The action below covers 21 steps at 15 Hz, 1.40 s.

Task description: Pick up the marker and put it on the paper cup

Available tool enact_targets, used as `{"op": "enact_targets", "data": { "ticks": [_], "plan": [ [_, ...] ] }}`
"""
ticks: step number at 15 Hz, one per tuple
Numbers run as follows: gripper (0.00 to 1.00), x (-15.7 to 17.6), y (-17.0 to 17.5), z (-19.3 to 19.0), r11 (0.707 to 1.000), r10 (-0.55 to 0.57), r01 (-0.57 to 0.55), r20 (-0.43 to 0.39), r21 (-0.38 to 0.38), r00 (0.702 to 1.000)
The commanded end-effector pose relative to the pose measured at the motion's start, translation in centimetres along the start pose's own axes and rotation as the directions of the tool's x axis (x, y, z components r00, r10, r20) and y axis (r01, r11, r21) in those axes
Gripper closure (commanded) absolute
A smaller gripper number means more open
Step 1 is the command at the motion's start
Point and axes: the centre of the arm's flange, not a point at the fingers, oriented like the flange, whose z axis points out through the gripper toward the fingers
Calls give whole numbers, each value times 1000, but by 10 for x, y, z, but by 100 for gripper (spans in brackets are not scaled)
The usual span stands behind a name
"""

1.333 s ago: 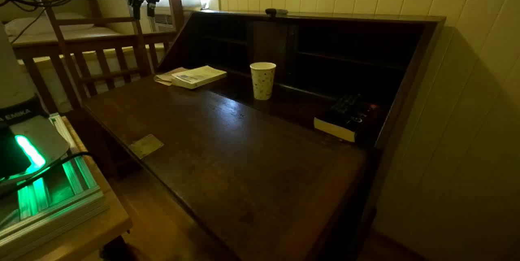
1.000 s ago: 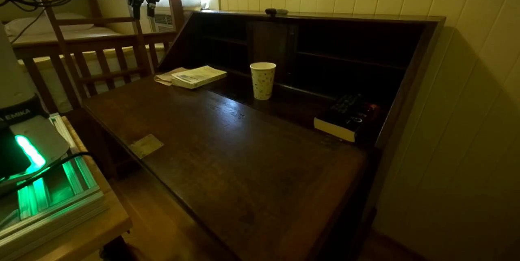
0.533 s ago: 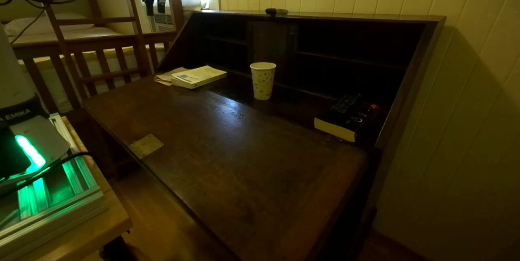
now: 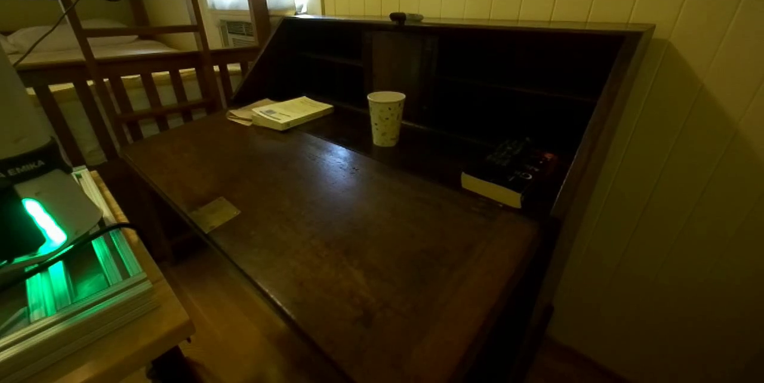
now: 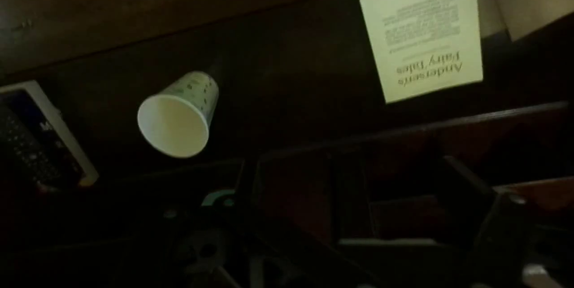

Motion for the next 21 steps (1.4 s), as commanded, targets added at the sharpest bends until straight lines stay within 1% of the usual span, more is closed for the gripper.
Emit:
{"op": "enact_targets", "data": {
  "ticks": [1, 2, 3, 4, 5, 7, 12, 13, 14, 18, 21],
  "plan": [
    [0, 14, 12, -1, 999, 38, -39, -201, 1, 979],
    [0, 19, 15, -2, 998, 66, -64, -252, 15, 966],
    [0, 26, 19, 0, 992, 124, -116, -278, 44, 953],
    [0, 33, 25, 1, 981, 194, -186, -271, 55, 943],
    [0, 26, 19, -8, 994, 109, -99, -236, 54, 965],
    [0, 31, 28, -3, 986, 165, -153, -245, 65, 956],
    [0, 32, 28, -1, 983, 182, -170, -244, 69, 953],
    [0, 27, 26, -5, 991, 129, -120, -273, 52, 953],
    [0, 31, 27, -6, 992, 127, -120, -313, 42, 941],
    [0, 57, 48, -10, 989, 133, -97, -390, 111, 911],
    [0, 68, 62, -3, 985, 116, -51, -411, 167, 904]
  ]
}}
